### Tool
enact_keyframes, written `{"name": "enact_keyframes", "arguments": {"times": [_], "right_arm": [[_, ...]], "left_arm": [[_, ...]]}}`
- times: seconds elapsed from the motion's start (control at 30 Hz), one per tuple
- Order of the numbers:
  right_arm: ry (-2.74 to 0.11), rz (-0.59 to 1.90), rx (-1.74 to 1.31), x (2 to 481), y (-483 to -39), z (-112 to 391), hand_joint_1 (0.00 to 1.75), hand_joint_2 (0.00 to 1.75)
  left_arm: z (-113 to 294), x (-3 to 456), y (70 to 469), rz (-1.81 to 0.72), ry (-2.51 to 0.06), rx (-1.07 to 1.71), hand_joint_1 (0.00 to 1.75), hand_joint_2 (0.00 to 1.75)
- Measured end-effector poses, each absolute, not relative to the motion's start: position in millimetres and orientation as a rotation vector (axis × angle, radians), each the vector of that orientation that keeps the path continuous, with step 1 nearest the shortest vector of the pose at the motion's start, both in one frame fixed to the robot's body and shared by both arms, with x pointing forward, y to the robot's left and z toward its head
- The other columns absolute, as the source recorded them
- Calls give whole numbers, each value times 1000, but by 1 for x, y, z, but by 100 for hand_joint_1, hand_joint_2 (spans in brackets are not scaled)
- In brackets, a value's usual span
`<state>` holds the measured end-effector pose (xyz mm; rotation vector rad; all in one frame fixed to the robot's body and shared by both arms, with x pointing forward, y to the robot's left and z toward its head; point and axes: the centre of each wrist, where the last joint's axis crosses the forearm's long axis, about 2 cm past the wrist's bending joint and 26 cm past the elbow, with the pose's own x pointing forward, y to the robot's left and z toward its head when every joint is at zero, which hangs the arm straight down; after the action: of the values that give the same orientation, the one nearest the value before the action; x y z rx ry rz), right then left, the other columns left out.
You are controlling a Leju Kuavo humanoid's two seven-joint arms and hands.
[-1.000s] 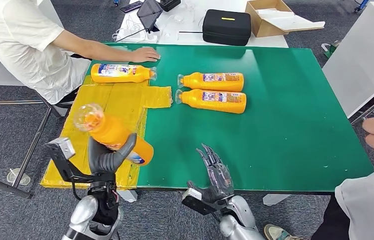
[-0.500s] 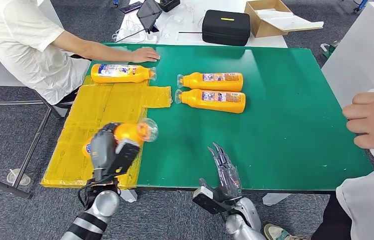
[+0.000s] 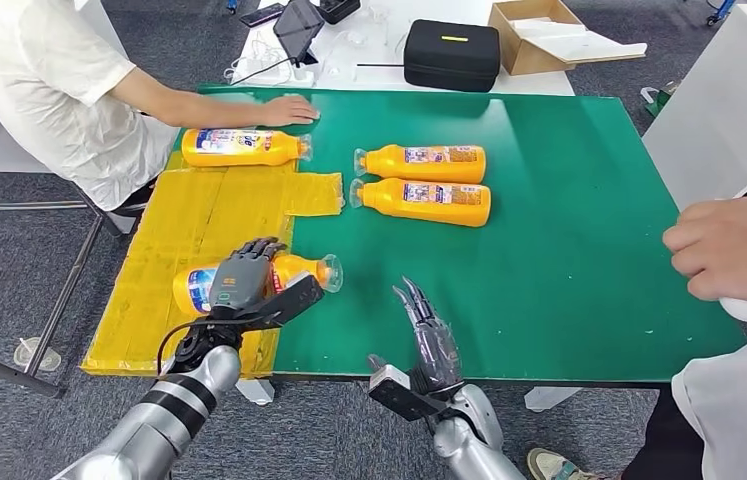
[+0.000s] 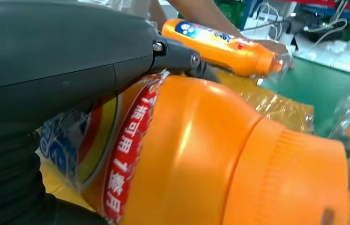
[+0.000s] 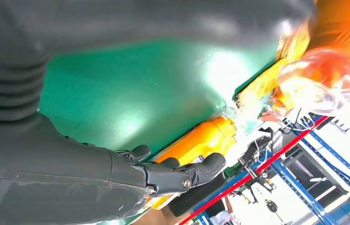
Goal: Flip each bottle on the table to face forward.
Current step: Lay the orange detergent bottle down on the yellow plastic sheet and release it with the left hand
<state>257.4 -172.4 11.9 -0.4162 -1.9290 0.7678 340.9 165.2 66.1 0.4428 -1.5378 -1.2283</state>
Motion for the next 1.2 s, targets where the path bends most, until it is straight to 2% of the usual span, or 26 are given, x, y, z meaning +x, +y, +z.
{"name": "enact_keyframes", "arguments": {"times": [0.47, 0.73, 1.2], "right_arm": [[-1924, 721, -320, 263, -161, 16, 0, 175], [-1924, 716, -291, 265, -157, 17, 0, 175], [-1921, 725, -304, 261, -162, 13, 0, 175]], "left_arm": [[65, 359, 177, -1404, -1225, 280, 0, 175], [69, 367, 185, -1421, -1154, 238, 0, 175], [62, 342, 172, -1144, -1529, -96, 0, 175]]}}
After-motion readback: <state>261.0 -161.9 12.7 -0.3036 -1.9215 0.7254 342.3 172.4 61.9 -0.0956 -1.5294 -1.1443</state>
